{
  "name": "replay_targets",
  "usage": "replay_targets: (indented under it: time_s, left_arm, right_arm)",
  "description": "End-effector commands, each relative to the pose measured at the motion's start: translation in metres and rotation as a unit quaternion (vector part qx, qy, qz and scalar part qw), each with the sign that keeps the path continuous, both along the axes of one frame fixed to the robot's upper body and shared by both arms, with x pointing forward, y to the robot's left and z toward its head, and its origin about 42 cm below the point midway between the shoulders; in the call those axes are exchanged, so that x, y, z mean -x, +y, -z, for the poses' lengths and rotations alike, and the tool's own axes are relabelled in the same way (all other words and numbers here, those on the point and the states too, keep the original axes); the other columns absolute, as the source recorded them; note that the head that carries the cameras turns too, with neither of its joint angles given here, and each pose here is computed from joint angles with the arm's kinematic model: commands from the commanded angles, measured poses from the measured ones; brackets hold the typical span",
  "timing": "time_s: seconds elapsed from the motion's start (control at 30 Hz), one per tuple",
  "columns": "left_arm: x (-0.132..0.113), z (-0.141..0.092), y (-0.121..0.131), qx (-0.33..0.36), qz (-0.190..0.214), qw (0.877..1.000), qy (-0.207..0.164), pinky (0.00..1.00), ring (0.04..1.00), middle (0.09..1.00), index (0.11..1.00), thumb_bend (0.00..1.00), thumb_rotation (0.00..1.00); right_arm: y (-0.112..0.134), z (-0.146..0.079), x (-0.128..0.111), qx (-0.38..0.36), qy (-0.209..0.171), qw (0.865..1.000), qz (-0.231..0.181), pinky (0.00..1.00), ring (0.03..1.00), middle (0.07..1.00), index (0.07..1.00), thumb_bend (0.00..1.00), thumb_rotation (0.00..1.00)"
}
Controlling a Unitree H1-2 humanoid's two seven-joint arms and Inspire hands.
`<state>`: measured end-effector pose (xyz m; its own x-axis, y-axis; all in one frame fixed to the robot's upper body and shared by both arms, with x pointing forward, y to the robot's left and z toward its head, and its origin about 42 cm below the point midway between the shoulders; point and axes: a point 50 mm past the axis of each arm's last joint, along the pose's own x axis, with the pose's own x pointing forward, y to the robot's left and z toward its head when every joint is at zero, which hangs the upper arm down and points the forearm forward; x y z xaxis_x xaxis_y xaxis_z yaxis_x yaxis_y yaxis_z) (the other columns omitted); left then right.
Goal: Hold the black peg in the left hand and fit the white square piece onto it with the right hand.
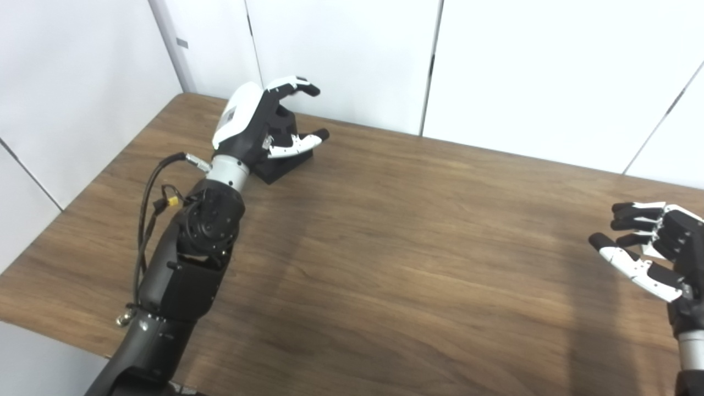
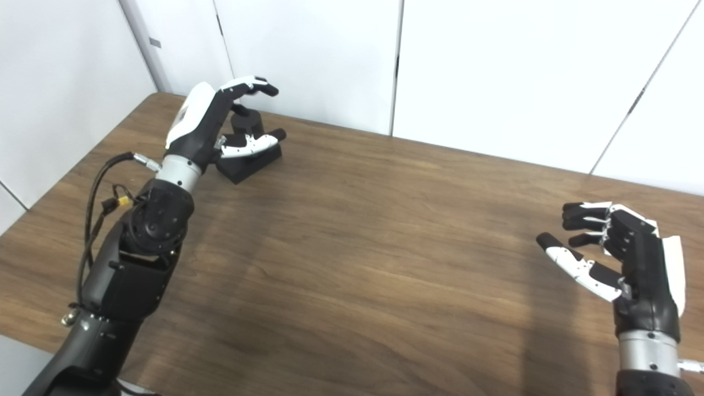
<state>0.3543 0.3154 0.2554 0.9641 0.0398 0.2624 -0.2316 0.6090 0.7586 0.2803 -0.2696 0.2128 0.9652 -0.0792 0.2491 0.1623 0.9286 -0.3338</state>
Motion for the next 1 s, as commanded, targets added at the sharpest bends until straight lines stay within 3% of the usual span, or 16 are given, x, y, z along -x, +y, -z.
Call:
replay_targets:
  time_s: [0.0,0.23,0.33,0.77,0.97]
  left_arm:
    - [-0.011,-0.026,0.009,-0.030,-0.018,0.999,-0.041,0.77,0.912,0.930,0.754,0.71,0.25]
    - [-0.020,-0.025,0.027,-0.078,-0.065,0.994,-0.029,0.84,0.971,0.961,0.790,0.76,0.34]
    - [-0.022,-0.023,0.031,-0.091,-0.082,0.992,-0.030,0.88,0.997,0.978,0.795,0.80,0.33]
    - [-0.031,-0.014,0.034,-0.142,-0.140,0.980,0.005,0.96,1.000,1.000,0.896,0.91,0.44]
    - [-0.036,-0.009,0.038,-0.149,-0.157,0.976,0.029,0.95,1.000,1.000,0.885,0.93,0.48]
  right_arm:
    - [-0.002,-0.017,-0.006,0.011,-0.040,0.999,-0.006,0.46,0.572,0.633,0.490,0.49,0.12]
    - [-0.003,-0.016,-0.007,0.009,-0.046,0.999,-0.011,0.45,0.572,0.636,0.490,0.49,0.12]
    - [-0.002,-0.016,-0.007,0.011,-0.044,0.999,-0.010,0.44,0.568,0.637,0.490,0.49,0.12]
    - [-0.003,-0.016,-0.005,0.007,-0.042,0.999,-0.003,0.44,0.563,0.637,0.491,0.49,0.12]
    - [-0.003,-0.016,-0.006,0.007,-0.046,0.999,-0.005,0.43,0.553,0.632,0.491,0.49,0.12]
